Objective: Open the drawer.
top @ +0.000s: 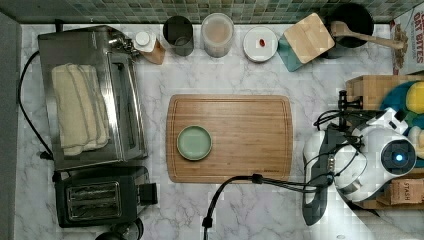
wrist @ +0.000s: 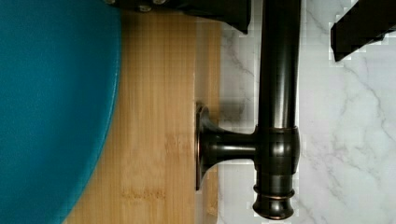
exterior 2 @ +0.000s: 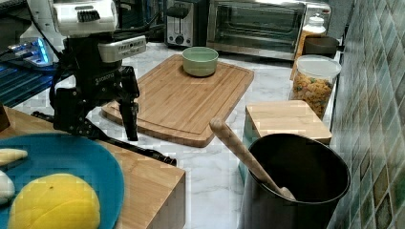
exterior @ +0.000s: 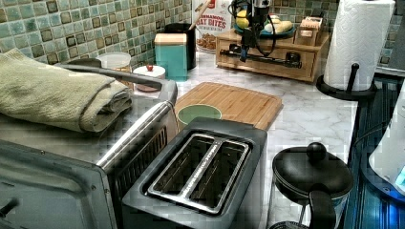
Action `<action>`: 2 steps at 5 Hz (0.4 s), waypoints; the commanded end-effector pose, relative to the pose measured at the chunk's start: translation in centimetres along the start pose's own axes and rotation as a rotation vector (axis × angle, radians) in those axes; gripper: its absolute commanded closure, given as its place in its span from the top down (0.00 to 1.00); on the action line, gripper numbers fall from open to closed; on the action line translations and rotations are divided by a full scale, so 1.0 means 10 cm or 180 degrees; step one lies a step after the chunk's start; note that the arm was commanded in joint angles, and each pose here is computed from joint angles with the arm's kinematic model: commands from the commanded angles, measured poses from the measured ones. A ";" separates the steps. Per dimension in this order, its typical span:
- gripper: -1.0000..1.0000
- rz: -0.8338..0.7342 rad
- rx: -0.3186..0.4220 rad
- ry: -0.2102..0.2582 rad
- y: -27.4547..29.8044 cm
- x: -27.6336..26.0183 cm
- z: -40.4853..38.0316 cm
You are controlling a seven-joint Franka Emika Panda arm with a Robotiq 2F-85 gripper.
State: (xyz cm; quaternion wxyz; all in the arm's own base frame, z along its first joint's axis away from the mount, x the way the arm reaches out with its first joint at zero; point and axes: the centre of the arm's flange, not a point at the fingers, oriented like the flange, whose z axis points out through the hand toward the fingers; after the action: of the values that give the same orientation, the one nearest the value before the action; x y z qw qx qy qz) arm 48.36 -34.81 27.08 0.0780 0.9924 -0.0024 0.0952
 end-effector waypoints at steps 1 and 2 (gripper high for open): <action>1.00 0.0118 0.0408 -0.0253 -0.66 -0.26 0.19; 1.00 0.0224 0.0447 -0.0244 -0.96 -0.23 0.12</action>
State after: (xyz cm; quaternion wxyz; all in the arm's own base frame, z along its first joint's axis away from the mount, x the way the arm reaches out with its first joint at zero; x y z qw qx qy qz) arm 48.00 -32.61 26.22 0.0639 0.9932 -0.0042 0.0974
